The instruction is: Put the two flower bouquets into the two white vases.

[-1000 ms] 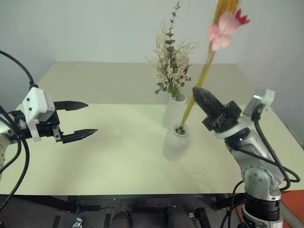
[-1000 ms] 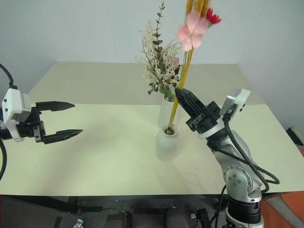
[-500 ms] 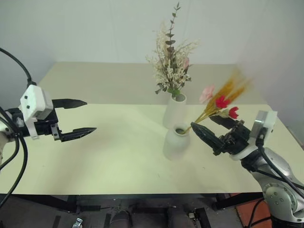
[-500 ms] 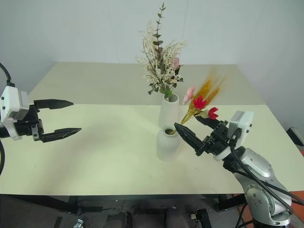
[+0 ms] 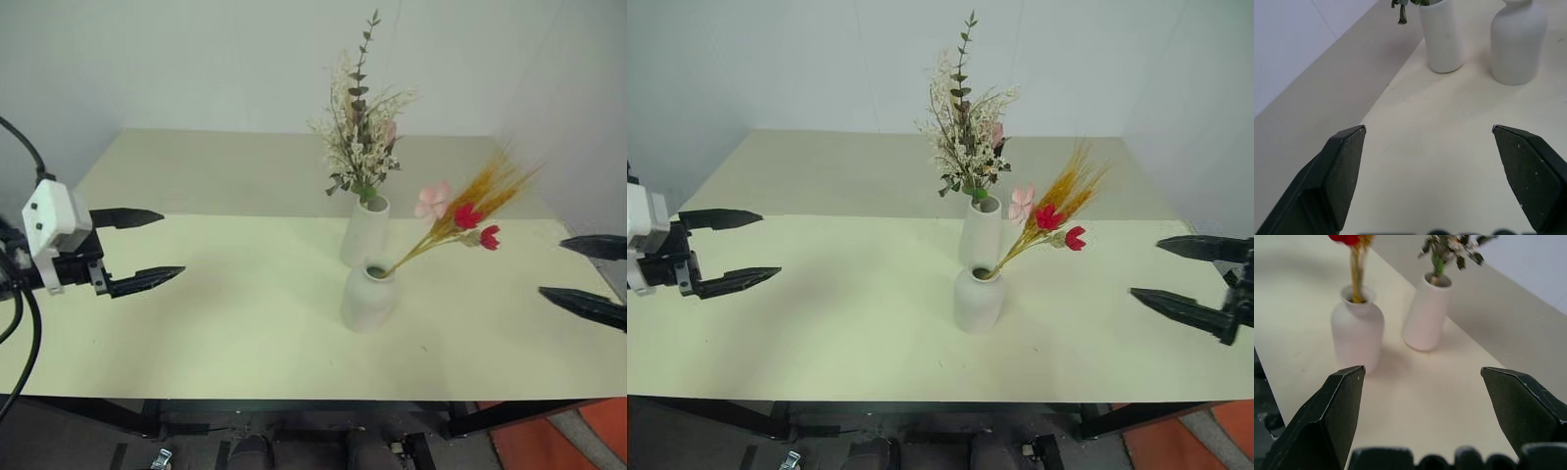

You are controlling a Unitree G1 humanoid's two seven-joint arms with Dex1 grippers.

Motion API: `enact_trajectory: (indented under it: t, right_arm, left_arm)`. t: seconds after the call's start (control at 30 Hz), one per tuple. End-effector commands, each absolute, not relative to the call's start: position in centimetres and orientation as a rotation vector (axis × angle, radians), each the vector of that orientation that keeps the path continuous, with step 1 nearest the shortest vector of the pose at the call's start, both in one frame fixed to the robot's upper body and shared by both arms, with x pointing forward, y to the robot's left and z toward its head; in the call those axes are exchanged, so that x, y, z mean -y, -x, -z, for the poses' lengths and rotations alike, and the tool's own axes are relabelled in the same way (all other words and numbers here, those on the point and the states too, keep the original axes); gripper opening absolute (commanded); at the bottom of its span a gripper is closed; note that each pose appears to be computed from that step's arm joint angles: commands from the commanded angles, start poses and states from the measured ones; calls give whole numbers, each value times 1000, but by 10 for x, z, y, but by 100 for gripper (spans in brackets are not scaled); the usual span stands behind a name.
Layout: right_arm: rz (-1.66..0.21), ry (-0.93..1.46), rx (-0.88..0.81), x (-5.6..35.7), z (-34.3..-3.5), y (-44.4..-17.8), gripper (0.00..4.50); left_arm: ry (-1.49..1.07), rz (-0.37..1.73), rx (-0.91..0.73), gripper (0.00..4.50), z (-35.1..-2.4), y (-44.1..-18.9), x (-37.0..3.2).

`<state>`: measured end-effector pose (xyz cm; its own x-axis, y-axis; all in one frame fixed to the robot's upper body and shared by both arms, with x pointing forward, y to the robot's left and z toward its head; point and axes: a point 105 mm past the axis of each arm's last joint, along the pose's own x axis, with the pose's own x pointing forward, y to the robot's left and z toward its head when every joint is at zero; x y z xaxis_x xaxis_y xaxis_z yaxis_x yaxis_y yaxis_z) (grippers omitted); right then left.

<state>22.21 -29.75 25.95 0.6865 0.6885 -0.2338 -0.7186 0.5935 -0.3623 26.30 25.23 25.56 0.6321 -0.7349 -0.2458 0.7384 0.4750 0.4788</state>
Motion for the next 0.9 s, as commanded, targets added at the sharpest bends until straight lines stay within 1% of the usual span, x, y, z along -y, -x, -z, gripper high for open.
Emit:
enact_trajectory:
  t: [0.03, 0.2, 0.4, 0.53, 0.67, 0.9]
  right_arm:
    - [-766, 552, -45, 308, -280, -221, 447]
    - [-742, 568, -58, 316, -285, -224, 447]
    - [-741, 591, -90, 313, -279, -228, 447]
    - [-757, 572, -131, 311, -271, -227, 447]
    - [-756, 568, -123, 308, -273, -224, 447]
    - [-735, 568, -145, 311, -267, -221, 447]
  left_arm:
    - [-650, 866, 24, 450, -270, -255, -256]
    - [-648, 844, 8, 450, -270, -248, -261]
    - [-645, 833, -2, 450, -270, -245, -262]
    - [-640, 831, -6, 450, -268, -245, -263]
    - [-637, 833, -1, 450, -269, -246, -262]
    - [-632, 838, 1, 450, -268, -246, -260]
